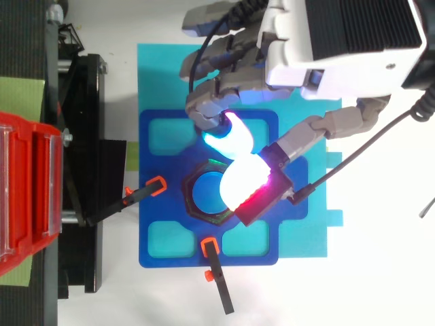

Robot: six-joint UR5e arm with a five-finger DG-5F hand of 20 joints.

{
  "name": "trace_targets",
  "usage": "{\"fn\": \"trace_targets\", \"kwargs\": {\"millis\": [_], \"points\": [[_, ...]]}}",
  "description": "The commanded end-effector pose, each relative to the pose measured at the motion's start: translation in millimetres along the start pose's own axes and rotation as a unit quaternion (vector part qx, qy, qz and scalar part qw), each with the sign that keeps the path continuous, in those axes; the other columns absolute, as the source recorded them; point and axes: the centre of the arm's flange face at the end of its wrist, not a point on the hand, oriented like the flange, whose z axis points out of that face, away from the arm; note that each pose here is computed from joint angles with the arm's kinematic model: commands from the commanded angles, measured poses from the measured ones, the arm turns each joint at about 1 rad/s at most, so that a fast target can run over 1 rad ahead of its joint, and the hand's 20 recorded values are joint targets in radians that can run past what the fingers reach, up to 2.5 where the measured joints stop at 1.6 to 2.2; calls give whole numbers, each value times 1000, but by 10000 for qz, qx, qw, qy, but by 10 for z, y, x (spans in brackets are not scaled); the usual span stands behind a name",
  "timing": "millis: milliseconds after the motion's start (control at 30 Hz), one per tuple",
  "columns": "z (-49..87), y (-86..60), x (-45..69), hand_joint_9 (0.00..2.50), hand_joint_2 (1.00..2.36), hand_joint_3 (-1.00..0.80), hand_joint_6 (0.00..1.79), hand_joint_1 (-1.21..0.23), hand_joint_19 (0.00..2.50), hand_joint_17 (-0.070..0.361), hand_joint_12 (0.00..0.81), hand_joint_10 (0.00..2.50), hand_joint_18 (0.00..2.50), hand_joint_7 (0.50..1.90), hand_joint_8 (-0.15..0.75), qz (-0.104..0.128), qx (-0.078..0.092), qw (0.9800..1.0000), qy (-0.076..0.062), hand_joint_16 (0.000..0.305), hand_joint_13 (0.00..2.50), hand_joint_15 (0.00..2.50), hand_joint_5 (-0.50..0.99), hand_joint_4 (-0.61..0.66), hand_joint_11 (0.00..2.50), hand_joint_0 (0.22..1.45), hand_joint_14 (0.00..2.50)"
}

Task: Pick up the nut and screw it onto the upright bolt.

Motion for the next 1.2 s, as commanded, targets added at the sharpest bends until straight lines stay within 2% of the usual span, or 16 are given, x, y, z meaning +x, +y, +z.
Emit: {"fn": "trace_targets", "kwargs": {"millis": [0,33,67,167,233,267,367,433,567,667,767,867,933,1033,1167], "points": [[4,-37,-39,1409,1000,-500,532,-325,0,25,166,0,525,1375,232,-14,-19,9999,-98,11,880,0,78,121,0,536,0],[0,-47,-44,1433,1000,-500,544,-327,0,25,163,0,526,1355,226,-14,-12,9999,-102,11,905,0,78,116,0,536,0],[0,-47,-44,1551,1000,-500,577,-338,0,20,153,0,640,1305,219,-14,-12,9999,-102,9,998,0,76,92,31,538,0],[-3,-57,-49,1588,1000,-500,599,-348,0,19,149,2,686,1263,222,-14,-5,9999,-105,8,1045,0,73,88,77,539,0],[-10,-70,-55,1579,1000,-500,565,-349,0,22,163,3,643,1324,240,-14,-26,10000,-95,10,1030,0,71,111,84,538,0],[-14,-78,-59,1517,1000,-500,501,-348,0,24,181,0,566,1397,262,-13,-26,10000,-95,11,965,0,63,131,82,533,0],[-14,-77,-58,1377,1000,-500,505,-336,0,31,209,0,468,1108,289,-14,-33,10000,-92,14,868,0,-14,223,67,524,0],[-10,-61,-66,1285,1000,-500,504,-328,0,37,231,0,406,978,281,-17,-49,9999,-109,16,821,0,-55,258,39,515,0],[5,-57,-96,996,1000,-500,502,-318,0,46,255,0,228,732,257,-22,-100,9998,-177,21,629,0,-133,187,0,498,0],[29,-38,-111,761,1000,-500,501,-312,0,52,269,0,73,614,237,-38,-201,9995,-229,23,466,0,-176,139,0,486,0],[67,31,-101,570,1000,-500,501,-302,0,61,286,0,0,561,217,-54,-299,9991,-291,27,307,0,-197,98,0,472,0],[80,62,-90,348,1000,-500,500,-297,0,71,297,0,0,528,190,-56,-327,9990,-295,31,130,0,-219,64,0,456,0],[103,132,-57,224,1000,-500,500,-280,0,72,302,0,0,524,177,-56,-375,9989,-271,32,19,0,-232,44,0,451,0],[127,209,-18,84,1000,-500,500,-266,0,77,301,0,0,516,161,-54,-413,9988,-244,34,0,0,-243,27,0,441,0],[156,322,49,32,1000,-500,500,-254,0,81,301,0,0,513,159,-49,-469,9987,-184,36,0,0,-247,22,0,436,0]]}}
